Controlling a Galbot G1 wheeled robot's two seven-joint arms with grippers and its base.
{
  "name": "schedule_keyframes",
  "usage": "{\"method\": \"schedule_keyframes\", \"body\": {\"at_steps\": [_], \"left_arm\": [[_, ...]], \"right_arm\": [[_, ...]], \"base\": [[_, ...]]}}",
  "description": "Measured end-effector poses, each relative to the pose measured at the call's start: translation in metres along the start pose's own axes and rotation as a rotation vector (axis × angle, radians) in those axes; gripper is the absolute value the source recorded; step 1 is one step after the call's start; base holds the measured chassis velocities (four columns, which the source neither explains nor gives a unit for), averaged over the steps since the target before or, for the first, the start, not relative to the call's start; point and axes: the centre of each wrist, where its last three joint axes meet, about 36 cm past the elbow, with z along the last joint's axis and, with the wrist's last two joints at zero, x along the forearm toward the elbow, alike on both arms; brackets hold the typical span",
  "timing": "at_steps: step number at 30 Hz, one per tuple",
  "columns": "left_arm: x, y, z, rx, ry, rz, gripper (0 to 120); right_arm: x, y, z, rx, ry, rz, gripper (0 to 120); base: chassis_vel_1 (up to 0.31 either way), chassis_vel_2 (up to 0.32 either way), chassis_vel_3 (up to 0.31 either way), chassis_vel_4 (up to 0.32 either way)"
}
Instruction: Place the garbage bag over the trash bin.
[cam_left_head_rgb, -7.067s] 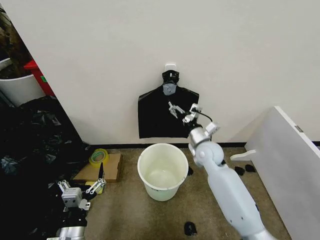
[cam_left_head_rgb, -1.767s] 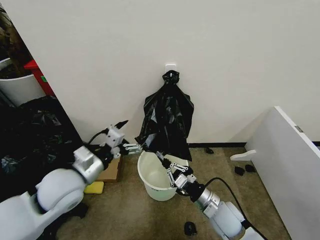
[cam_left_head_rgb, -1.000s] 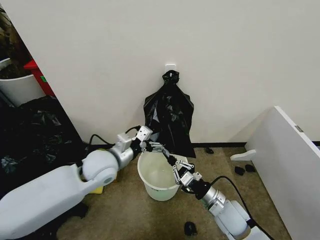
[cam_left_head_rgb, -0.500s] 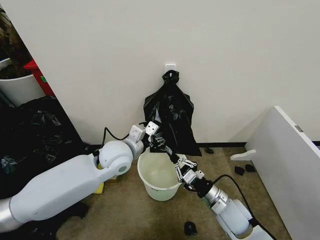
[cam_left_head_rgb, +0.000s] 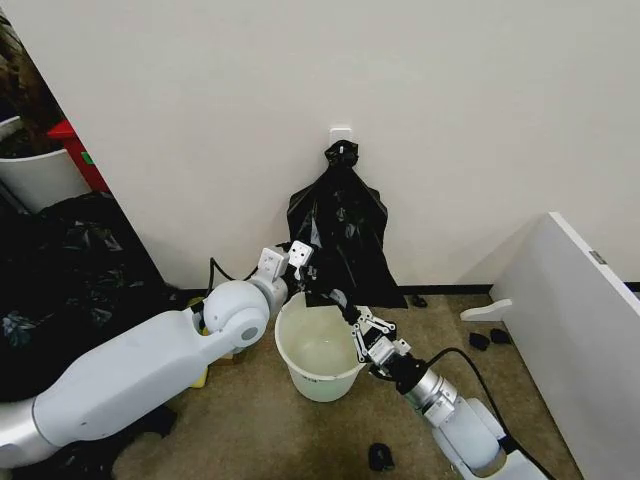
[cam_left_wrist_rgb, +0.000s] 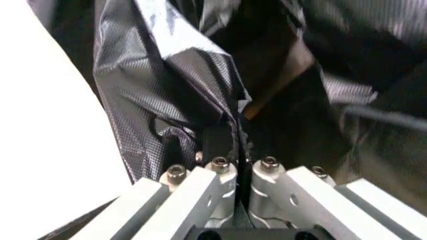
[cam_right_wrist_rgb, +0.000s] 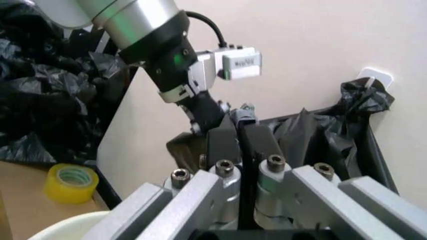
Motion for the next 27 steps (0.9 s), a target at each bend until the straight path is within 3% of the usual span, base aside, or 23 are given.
{"method": "schedule_keyframes", "body": {"at_steps": [6, 7, 8, 11, 14, 16, 27], "left_arm": [[0.013, 0.006, 0.003, 0.104, -0.110, -0.015, 0], [0.023, 0.012, 0.003, 0.163, -0.172, -0.027, 0], [0.023, 0.012, 0.003, 0.163, -0.172, -0.027, 0], [0.041, 0.021, 0.004, 0.243, -0.274, -0.029, 0], [0.053, 0.024, 0.007, 0.280, -0.327, -0.018, 0], [0.066, 0.024, 0.012, 0.308, -0.361, -0.001, 0], [0.072, 0.024, 0.034, 0.265, -0.377, -0.012, 0]], "right_arm": [[-0.001, 0.005, -0.006, -0.088, 0.032, 0.088, 0], [-0.002, 0.007, -0.010, -0.141, 0.058, 0.136, 0], [-0.002, 0.007, -0.010, -0.141, 0.058, 0.136, 0], [-0.001, 0.011, -0.025, -0.262, 0.123, 0.194, 1], [-0.001, 0.013, -0.038, -0.338, 0.156, 0.217, 10], [-0.002, 0.010, -0.047, -0.364, 0.160, 0.219, 22], [-0.004, -0.016, -0.084, -0.483, 0.143, 0.229, 59]], "base": [[0.000, 0.000, 0.000, 0.000], [0.000, 0.000, 0.000, 0.000], [0.000, 0.000, 0.000, 0.000], [0.000, 0.000, 0.000, 0.000], [0.000, 0.000, 0.000, 0.000], [0.000, 0.000, 0.000, 0.000], [0.000, 0.000, 0.000, 0.000]]}}
